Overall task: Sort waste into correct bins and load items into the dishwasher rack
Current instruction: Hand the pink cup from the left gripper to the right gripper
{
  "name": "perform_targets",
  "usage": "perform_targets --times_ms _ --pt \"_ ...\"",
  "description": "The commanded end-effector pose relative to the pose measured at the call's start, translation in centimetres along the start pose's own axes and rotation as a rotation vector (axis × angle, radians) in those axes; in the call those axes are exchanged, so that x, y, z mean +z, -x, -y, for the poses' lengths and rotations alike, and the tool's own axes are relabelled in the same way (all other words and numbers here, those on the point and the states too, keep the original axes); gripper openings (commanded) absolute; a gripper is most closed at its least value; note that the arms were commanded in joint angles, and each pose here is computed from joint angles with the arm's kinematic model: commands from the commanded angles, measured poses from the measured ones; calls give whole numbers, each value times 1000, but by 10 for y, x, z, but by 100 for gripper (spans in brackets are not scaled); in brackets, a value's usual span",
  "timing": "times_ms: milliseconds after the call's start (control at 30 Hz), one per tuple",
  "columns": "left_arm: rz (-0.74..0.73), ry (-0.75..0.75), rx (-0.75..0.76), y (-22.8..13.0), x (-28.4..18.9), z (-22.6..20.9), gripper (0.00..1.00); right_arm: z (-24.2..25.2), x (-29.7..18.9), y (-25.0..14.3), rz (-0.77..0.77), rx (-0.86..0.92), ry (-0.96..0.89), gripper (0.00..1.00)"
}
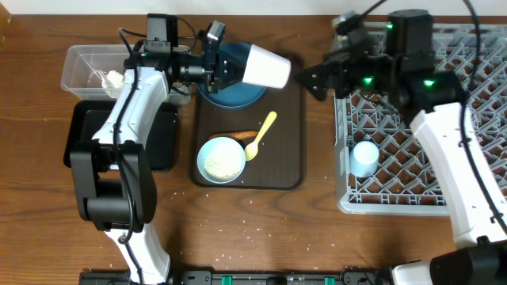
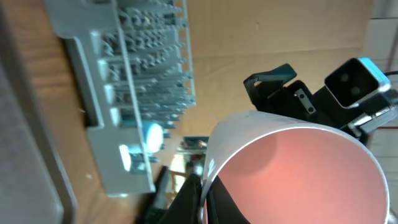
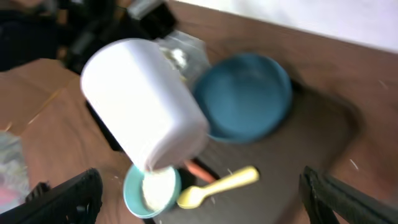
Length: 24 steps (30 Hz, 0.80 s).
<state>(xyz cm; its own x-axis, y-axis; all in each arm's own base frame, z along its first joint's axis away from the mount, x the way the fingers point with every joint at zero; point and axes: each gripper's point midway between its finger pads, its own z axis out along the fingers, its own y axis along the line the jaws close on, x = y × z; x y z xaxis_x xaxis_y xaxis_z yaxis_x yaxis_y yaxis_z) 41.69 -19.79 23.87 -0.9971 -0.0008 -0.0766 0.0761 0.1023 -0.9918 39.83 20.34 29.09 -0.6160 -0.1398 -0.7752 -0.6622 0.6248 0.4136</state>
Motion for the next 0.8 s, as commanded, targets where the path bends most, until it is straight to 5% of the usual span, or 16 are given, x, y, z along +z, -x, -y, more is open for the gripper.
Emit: perform_targets --times_ms 0,233,533,767 --pt "-53 -62 -70 -11 4 18 6 -20 13 3 0 -54 80 99" --pt "-81 -64 -63 -21 14 32 6 -20 32 2 -3 -56 114 99" --pt "-80 -67 -26 -26 13 46 6 -33 33 3 1 -65 199 82" --pt "-81 -67 -25 -26 13 46 7 -39 35 5 11 -93 221 80"
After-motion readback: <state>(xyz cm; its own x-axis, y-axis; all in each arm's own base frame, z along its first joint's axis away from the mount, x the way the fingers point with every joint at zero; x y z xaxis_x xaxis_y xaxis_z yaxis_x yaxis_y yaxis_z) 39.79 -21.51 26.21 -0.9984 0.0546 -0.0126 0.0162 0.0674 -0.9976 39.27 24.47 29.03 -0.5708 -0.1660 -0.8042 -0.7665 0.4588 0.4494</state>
